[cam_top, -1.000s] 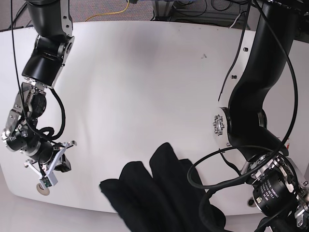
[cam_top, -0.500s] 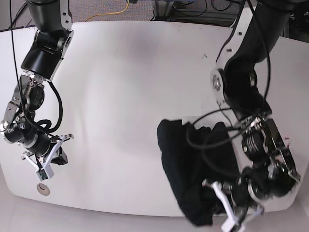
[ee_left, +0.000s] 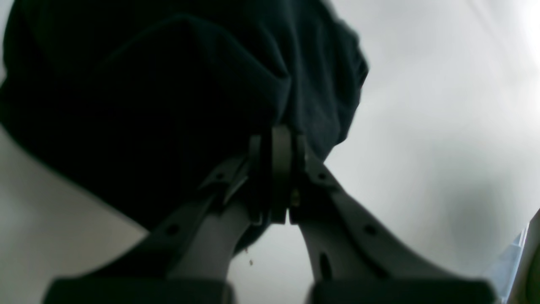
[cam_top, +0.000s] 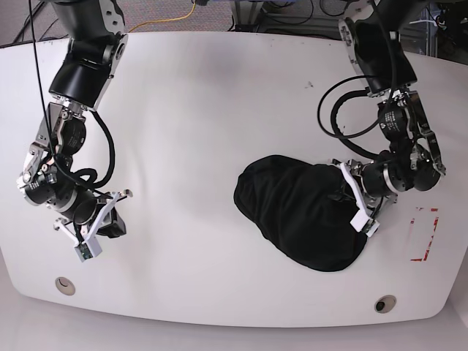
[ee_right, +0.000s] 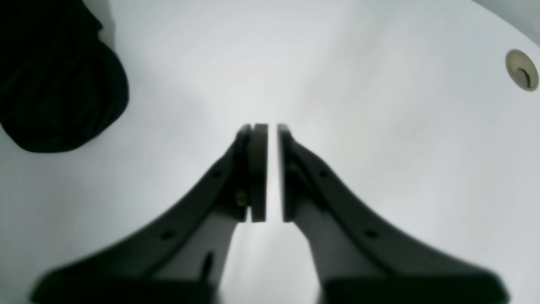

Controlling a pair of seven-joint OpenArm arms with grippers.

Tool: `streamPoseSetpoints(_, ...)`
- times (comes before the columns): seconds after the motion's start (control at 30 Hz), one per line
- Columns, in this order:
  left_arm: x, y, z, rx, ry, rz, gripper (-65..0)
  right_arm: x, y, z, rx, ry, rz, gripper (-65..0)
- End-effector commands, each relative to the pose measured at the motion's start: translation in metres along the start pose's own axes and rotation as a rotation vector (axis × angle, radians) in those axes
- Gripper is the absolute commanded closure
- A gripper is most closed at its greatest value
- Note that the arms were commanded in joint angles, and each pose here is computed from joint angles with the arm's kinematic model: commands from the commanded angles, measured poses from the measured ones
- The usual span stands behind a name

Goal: Layout the t-shirt on the table in an organized manner, then fold the t-shirt properly
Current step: 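Drop the shirt in a heap and raise both grippers, then move the right gripper to the heaped shirt's edge and grasp it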

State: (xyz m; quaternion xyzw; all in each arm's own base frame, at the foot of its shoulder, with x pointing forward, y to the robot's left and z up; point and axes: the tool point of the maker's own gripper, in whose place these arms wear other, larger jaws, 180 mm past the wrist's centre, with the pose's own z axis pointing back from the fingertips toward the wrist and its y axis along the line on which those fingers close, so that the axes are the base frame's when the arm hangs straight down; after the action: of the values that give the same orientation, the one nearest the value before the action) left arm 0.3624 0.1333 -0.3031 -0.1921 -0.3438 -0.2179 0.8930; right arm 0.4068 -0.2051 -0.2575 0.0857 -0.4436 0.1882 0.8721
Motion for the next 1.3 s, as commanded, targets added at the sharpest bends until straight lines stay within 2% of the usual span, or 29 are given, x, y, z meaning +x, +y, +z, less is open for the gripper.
streamPoseSetpoints(0.0, 0.02, 0.007, 0.015, 0.007, -0.078, -0.028, 0.0, 0.022, 0.004, 0.008, -0.002, -0.081, 0.022, -17.3)
streamPoseSetpoints(0.03, 0.015, 0.013, 0.02, 0.015, -0.073, -0.024, 0.0, 0.021, 0.01, 0.008, 0.003, -0.085, 0.023, -24.3)
streamPoseSetpoints(0.13, 0.005, 0.024, 0.03, 0.031, -0.066, -0.008, 0.0, 0.019, 0.021, 0.008, 0.015, -0.096, 0.025, -39.5)
streamPoseSetpoints(0.17, 0.003, 0.026, 0.032, 0.034, -0.065, -0.005, 0.0, 0.017, 0.024, 0.008, 0.02, -0.092, 0.026, -41.7)
streamPoseSetpoints(0.2, -0.003, 0.032, 0.039, 0.047, -0.065, 0.005, 0.0, 0.013, 0.031, 0.006, 0.036, -0.09, 0.021, -48.5)
streamPoseSetpoints(0.37, -0.023, 0.042, 0.06, 0.102, -0.043, -0.003, 0.0, 0.004, 0.06, -0.007, 0.101, -0.074, 0.006, -61.2)
streamPoseSetpoints(0.43, -0.032, 0.046, 0.068, 0.124, -0.028, -0.003, 0.0, 0.001, 0.069, -0.012, 0.122, -0.068, -0.002, -62.9)
streamPoseSetpoints(0.63, -0.064, 0.051, 0.086, 0.176, 0.022, 0.021, 0.0, -0.005, 0.094, -0.031, 0.199, -0.051, -0.059, -62.8)
streamPoseSetpoints(0.9, -0.103, 0.064, 0.108, 0.239, 0.06, 0.109, 0.0, -0.031, 0.118, -0.058, 0.294, 0.027, -0.16, -62.8)
streamPoseSetpoints(1.07, -0.122, 0.068, 0.117, 0.264, 0.084, 0.152, 0.0, -0.046, 0.147, -0.073, 0.376, 0.098, -0.147, -62.8)
streamPoseSetpoints(1.27, -0.136, 0.067, 0.121, 0.271, 0.106, 0.175, 0.0, -0.04, 0.176, -0.079, 0.435, 0.092, -0.148, -62.8)
